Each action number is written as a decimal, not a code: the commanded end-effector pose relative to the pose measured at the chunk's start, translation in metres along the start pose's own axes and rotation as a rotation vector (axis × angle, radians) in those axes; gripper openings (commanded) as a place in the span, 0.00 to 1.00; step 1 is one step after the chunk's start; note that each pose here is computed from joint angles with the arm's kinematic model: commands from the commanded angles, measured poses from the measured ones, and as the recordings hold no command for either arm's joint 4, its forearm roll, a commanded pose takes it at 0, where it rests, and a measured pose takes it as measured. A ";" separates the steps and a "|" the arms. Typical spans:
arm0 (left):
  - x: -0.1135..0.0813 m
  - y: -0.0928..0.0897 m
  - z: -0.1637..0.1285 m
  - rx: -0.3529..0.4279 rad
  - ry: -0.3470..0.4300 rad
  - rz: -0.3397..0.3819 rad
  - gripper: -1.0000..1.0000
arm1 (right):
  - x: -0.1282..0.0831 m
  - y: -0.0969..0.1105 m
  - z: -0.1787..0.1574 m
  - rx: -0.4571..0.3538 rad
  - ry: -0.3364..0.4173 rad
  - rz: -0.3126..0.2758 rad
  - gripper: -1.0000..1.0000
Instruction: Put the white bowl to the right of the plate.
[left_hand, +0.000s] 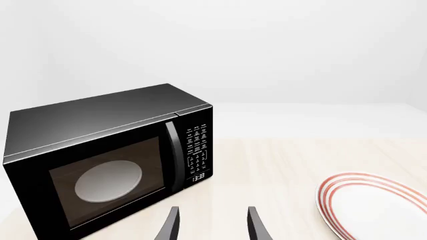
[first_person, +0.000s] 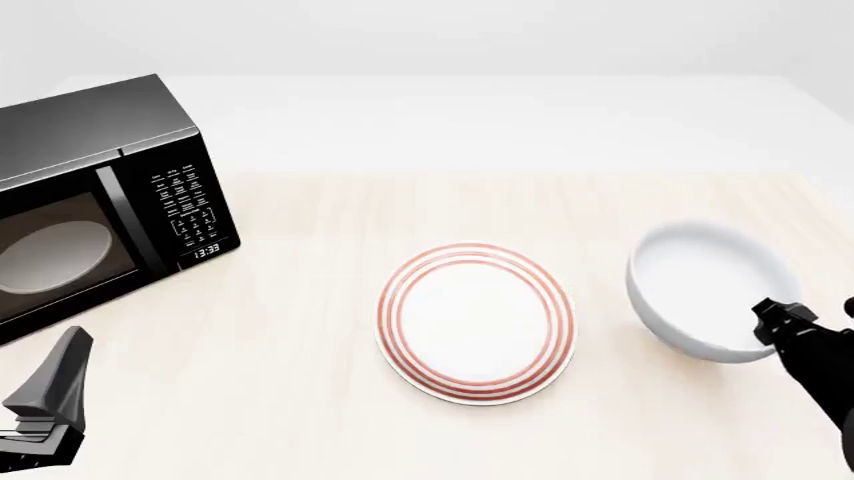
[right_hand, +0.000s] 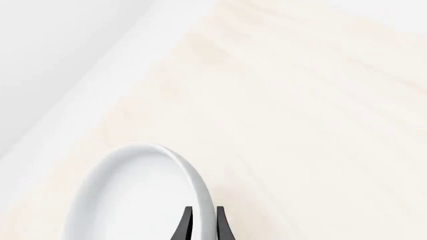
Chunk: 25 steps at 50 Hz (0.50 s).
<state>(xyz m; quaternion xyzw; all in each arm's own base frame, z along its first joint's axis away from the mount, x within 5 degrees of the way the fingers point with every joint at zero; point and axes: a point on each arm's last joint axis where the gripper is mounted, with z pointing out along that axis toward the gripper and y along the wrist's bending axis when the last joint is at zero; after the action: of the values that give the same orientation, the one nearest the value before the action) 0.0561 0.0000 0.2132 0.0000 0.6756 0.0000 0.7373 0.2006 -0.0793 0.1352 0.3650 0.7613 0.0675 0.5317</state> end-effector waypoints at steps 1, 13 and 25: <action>0.000 0.000 0.000 0.000 0.000 0.000 1.00 | 0.009 -0.017 0.001 0.106 -0.005 0.035 0.00; 0.000 0.000 0.000 0.000 0.000 0.000 1.00 | 0.019 -0.022 0.007 0.110 0.012 0.046 0.00; 0.000 0.000 0.000 0.000 0.000 0.000 1.00 | 0.025 -0.026 0.009 0.116 0.020 0.051 0.00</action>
<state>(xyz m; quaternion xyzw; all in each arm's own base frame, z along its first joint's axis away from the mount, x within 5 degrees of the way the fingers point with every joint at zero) 0.0561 0.0000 0.2132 0.0000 0.6756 0.0000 0.7373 0.1952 -0.0799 0.1092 0.3858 0.7604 0.0705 0.5176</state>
